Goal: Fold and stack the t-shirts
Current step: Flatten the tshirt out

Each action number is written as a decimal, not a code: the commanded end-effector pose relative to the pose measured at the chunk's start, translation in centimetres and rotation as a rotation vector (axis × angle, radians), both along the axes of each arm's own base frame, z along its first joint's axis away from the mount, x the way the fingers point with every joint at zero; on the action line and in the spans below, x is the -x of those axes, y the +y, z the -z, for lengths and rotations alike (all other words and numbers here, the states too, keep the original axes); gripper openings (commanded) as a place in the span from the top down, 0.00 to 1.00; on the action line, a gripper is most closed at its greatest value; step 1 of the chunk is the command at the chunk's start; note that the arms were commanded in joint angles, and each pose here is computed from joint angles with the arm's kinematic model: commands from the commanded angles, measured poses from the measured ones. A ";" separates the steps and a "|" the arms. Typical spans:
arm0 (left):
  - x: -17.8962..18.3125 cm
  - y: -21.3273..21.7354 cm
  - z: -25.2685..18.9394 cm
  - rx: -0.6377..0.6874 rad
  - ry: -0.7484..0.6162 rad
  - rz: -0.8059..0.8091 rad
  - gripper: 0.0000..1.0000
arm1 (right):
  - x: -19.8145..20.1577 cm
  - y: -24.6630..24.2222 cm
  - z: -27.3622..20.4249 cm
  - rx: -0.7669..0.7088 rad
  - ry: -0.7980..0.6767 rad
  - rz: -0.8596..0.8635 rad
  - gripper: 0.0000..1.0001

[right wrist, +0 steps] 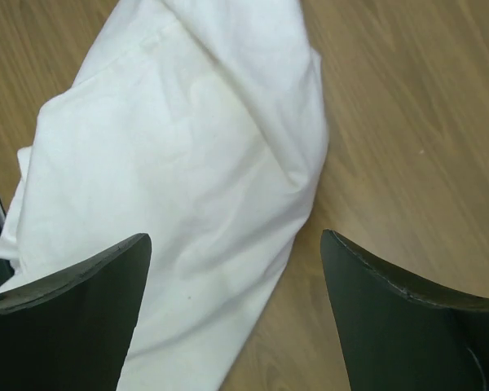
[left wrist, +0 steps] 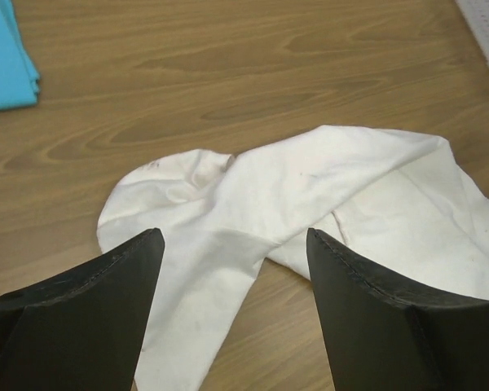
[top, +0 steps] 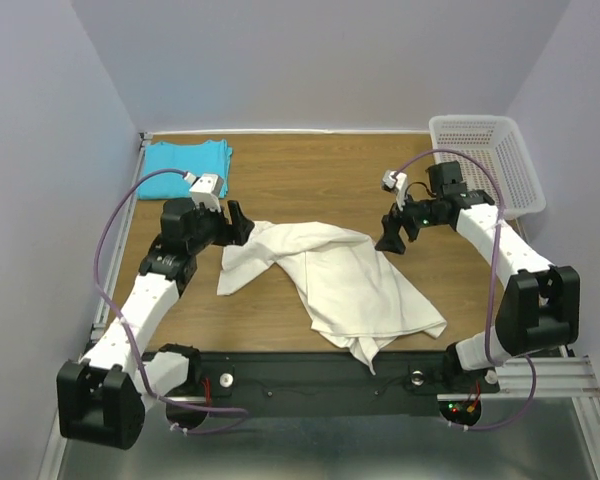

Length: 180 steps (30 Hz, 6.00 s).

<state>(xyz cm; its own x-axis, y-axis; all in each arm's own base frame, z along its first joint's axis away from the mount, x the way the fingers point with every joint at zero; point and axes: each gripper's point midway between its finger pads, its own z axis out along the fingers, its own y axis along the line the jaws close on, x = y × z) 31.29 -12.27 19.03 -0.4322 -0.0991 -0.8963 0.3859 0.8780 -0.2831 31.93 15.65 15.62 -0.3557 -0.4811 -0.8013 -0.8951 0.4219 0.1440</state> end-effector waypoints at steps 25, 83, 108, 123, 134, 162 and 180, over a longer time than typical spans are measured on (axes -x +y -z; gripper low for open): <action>6.0 6.4 14.0 0.052 0.751 -0.736 0.24 | 6.0 -4.1 4.9 0.167 0.095 0.171 0.11; 2.8 3.4 8.4 0.200 0.540 -0.456 1.00 | 18.6 18.3 13.0 0.497 -0.037 -0.546 0.72; 2.2 5.7 2.5 0.247 0.352 -0.504 1.00 | 10.5 12.4 -6.7 0.211 -0.221 -0.391 0.99; 4.8 10.7 -9.4 0.378 -0.023 -0.737 1.00 | -2.2 -2.6 -15.6 0.183 -0.464 0.430 1.00; 5.2 12.1 -10.3 0.388 -0.033 -0.823 1.00 | -6.4 -9.0 -19.3 0.175 -0.583 0.834 0.99; 3.2 11.5 -26.1 0.519 -0.434 -0.686 1.00 | -8.8 -11.2 -32.9 -0.018 -0.798 1.059 0.99; 3.4 12.5 -27.4 0.476 -0.485 -0.723 1.00 | -8.3 -14.4 -36.5 -0.008 -0.876 1.163 0.99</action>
